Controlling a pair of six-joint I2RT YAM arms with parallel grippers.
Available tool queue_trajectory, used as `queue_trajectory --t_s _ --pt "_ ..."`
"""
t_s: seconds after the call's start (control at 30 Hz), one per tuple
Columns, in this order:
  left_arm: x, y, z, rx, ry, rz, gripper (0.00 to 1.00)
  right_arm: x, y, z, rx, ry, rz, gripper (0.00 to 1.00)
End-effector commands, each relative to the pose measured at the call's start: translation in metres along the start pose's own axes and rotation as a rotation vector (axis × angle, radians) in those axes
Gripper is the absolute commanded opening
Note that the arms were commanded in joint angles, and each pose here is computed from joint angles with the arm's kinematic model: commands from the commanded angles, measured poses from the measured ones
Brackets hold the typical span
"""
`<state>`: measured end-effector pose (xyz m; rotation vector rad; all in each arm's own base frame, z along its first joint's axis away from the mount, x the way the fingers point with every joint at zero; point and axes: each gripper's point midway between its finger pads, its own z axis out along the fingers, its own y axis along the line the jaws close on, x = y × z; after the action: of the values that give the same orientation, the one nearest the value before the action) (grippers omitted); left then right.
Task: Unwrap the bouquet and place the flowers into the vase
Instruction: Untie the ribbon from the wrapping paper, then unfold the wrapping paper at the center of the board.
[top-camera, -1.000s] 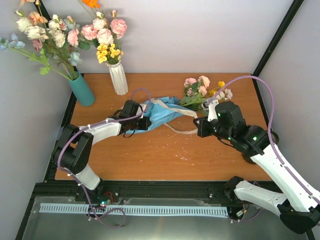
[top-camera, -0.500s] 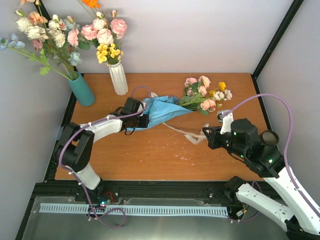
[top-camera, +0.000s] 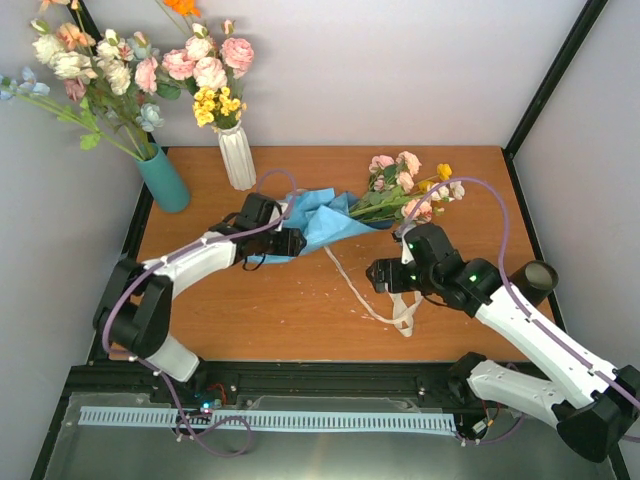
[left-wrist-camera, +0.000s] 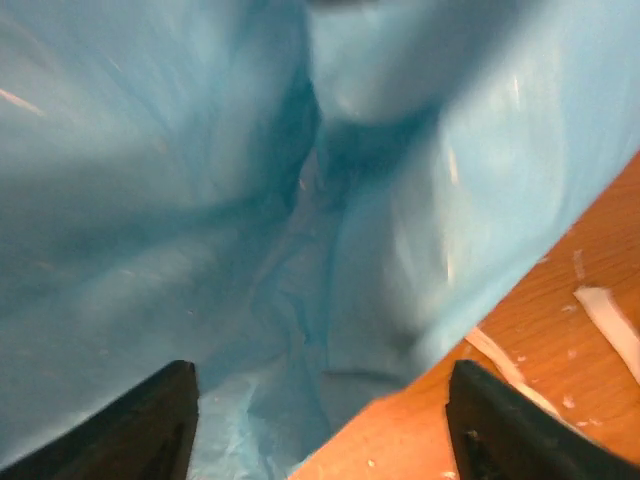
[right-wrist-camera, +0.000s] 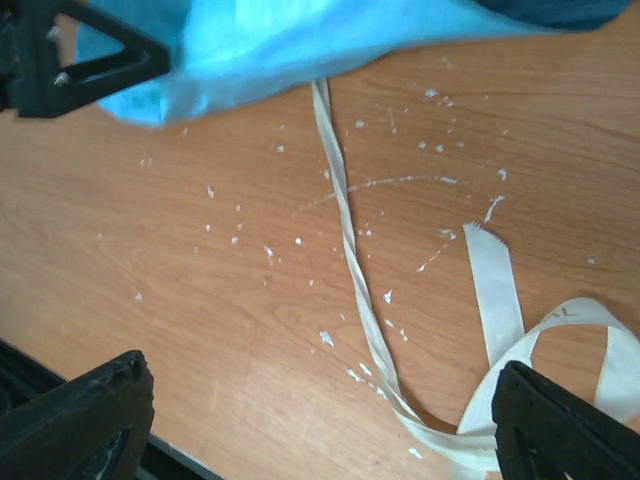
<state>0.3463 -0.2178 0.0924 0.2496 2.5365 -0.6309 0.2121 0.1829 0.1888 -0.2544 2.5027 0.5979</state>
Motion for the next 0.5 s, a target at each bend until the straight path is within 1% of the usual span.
queue_trajectory --t_s 0.0,0.07,0.13,0.17,0.33,0.4,0.47 --pt "-0.028 -0.004 -0.049 -0.055 -0.109 0.006 0.81 -0.022 0.000 -0.017 0.041 -0.086 -0.034 0.95" --pt "-0.042 0.010 -0.071 -0.170 -0.174 -0.007 0.98 -0.023 -0.005 -0.018 0.063 -0.099 -0.042 0.99" --pt "-0.055 0.029 -0.091 -0.297 -0.236 -0.014 0.99 -0.023 -0.007 -0.017 0.072 -0.107 -0.045 1.00" --pt "-0.061 0.035 -0.097 -0.317 -0.253 -0.019 1.00 -0.022 -0.008 -0.016 0.073 -0.108 -0.046 1.00" --pt "-0.078 0.058 -0.094 -0.273 -0.237 -0.048 0.99 -0.017 -0.010 -0.011 0.070 -0.109 -0.045 1.00" --pt "-0.087 0.049 -0.088 -0.197 -0.239 -0.010 1.00 -0.016 -0.011 -0.011 0.069 -0.112 -0.046 1.00" --pt "-0.094 0.026 -0.080 -0.068 -0.237 0.059 0.99 -0.014 -0.012 -0.011 0.061 -0.118 -0.048 1.00"
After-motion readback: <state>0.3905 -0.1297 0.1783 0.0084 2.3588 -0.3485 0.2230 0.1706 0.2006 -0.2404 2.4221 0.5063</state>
